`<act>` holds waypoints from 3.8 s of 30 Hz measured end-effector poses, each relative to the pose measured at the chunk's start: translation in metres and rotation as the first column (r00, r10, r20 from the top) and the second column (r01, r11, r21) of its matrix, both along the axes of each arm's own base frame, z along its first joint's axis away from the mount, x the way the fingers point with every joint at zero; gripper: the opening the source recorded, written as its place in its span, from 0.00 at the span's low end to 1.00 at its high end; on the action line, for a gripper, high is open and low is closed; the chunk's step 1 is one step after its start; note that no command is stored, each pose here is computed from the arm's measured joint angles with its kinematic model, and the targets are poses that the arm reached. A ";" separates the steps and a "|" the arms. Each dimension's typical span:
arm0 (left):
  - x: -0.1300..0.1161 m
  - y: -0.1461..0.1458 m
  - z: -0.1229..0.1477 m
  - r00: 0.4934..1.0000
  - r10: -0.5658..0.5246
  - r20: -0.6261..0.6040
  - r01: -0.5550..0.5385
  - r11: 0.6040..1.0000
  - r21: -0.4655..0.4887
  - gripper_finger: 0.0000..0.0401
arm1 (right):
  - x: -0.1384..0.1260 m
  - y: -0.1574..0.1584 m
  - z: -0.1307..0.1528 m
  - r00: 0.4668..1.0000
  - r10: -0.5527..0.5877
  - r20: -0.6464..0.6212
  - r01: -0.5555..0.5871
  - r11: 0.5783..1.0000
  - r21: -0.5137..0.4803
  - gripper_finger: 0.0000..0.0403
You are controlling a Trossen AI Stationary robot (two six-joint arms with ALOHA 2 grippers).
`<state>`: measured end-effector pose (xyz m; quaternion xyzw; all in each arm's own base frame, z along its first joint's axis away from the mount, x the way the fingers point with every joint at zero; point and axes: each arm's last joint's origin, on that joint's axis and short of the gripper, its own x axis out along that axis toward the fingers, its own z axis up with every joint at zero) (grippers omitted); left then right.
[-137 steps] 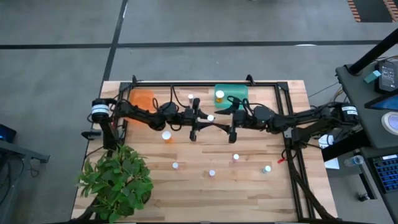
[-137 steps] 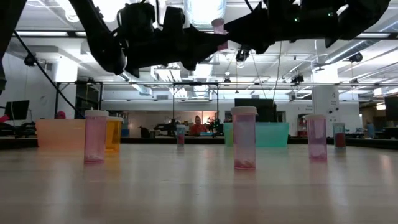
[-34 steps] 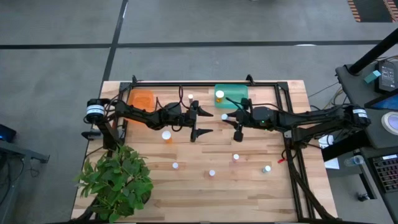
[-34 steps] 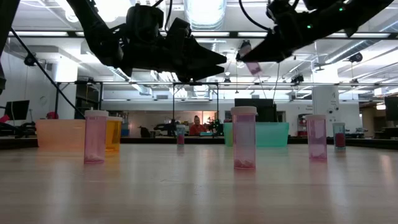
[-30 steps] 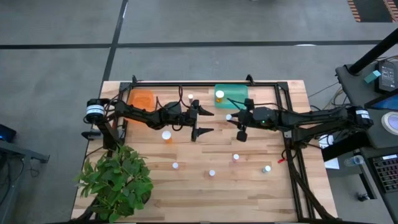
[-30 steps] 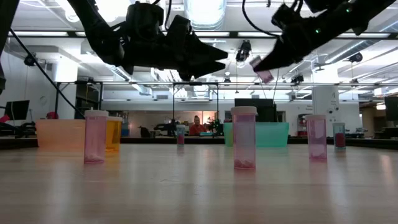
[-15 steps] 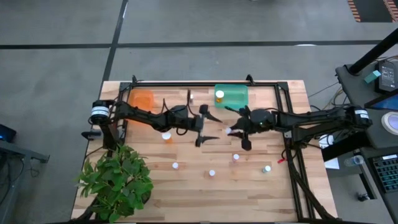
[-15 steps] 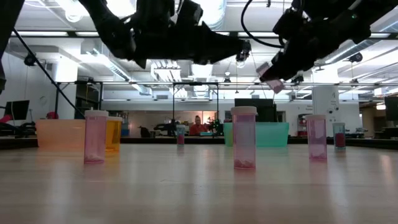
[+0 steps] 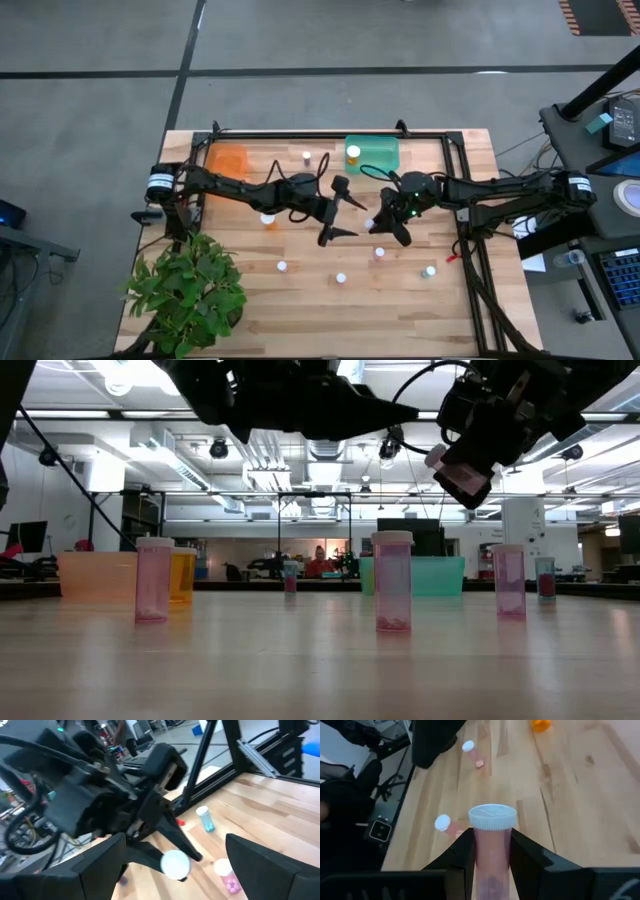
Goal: Pick and place medicine bottles into bin by pill shape (circle, oval)
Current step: Put the pink tablet bottle into the orange bin
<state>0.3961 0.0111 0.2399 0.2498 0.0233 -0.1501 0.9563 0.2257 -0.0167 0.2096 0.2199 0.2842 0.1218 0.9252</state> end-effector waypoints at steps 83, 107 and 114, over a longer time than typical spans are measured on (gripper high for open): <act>0.035 -0.007 -0.020 0.989 -0.141 0.047 0.135 0.985 0.111 0.40 | 0.005 0.003 0.007 0.995 0.090 0.039 -0.095 0.985 0.145 0.22; 0.035 -0.007 -0.021 0.989 -0.142 0.049 0.135 0.984 0.118 0.21 | 0.005 0.003 0.007 0.996 0.085 0.041 -0.089 0.987 0.132 0.22; 0.035 -0.006 -0.021 0.989 -0.140 0.049 0.133 0.984 0.118 0.21 | 0.005 0.003 0.007 0.995 0.085 0.049 -0.089 0.990 0.106 0.28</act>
